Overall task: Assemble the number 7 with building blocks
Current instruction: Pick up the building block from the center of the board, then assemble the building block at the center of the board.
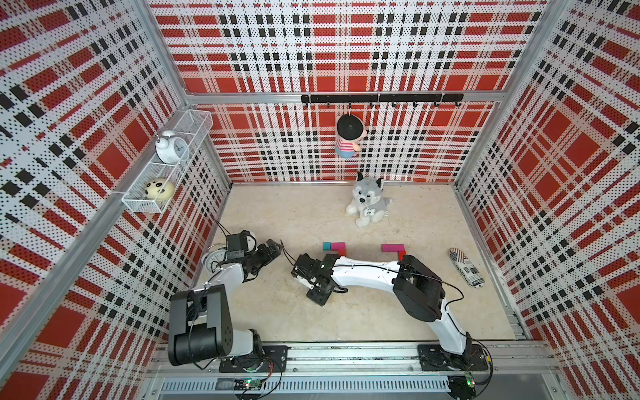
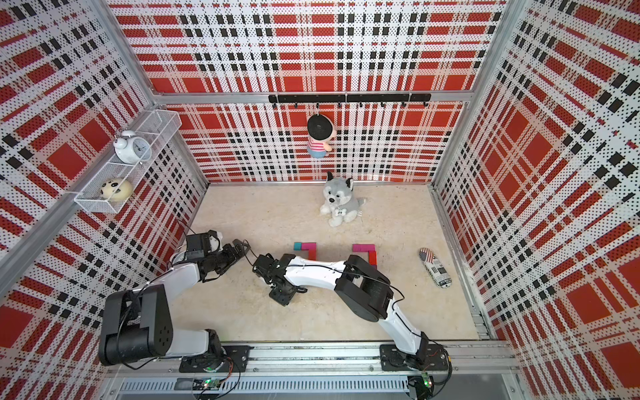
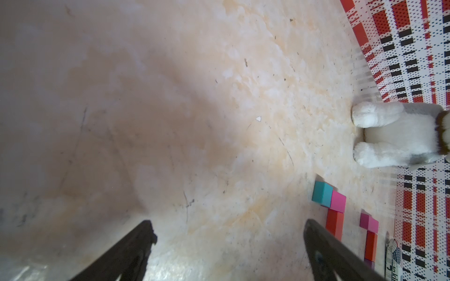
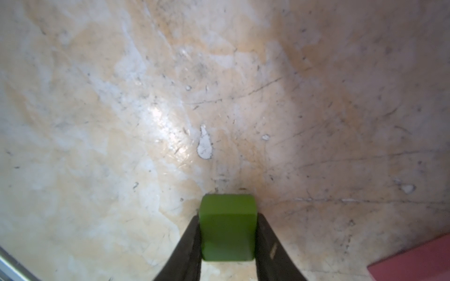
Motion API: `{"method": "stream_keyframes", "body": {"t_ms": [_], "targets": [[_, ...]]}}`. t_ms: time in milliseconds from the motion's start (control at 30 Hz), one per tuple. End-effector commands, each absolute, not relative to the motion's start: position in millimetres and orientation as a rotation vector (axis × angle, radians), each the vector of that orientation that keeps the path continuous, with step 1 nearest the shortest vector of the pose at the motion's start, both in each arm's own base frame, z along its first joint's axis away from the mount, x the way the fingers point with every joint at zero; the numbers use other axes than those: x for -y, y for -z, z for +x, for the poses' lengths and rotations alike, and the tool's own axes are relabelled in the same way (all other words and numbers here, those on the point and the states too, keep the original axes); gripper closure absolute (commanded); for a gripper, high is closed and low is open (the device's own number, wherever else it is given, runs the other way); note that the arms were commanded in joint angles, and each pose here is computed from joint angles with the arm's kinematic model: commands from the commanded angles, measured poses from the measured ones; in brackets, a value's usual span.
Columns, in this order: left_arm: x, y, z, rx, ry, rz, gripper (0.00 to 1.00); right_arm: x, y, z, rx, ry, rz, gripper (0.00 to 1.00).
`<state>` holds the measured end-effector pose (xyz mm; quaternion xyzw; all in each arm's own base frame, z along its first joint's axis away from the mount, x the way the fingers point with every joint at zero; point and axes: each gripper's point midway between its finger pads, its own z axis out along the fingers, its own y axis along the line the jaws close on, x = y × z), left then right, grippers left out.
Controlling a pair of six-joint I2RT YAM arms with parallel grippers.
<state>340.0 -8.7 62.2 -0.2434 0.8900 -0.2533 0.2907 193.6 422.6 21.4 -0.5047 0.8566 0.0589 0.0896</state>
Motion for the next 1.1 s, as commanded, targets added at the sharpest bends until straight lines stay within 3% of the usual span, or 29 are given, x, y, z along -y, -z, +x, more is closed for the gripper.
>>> {"method": "stream_keyframes", "body": {"t_ms": [0, 300, 467, 767, 1067], "targets": [[4.4, -68.8, 342.8, -2.336, 0.67, -0.652, 0.02, -422.0, -18.7, 190.5, -2.569, -0.157, -1.51, 0.71], [7.1, -73.9, 348.4, -2.32, 0.676, -0.647, 0.02, -431.0, -83.1, 223.4, -2.625, -0.316, -1.085, 0.82], [29.4, -79.9, 355.4, -2.339, 0.672, -0.56, 0.02, -407.6, -115.0, 238.2, -2.659, -0.406, -0.706, 0.81], [67.3, -70.9, 349.2, -2.393, 0.689, -0.472, 0.02, -352.9, -70.9, 211.7, -2.875, -0.318, -0.26, 0.83], [73.0, -69.1, 346.5, -2.398, 0.701, -0.459, 0.02, -338.1, -45.2, 206.3, -2.931, -0.211, -0.14, 0.8]]}}
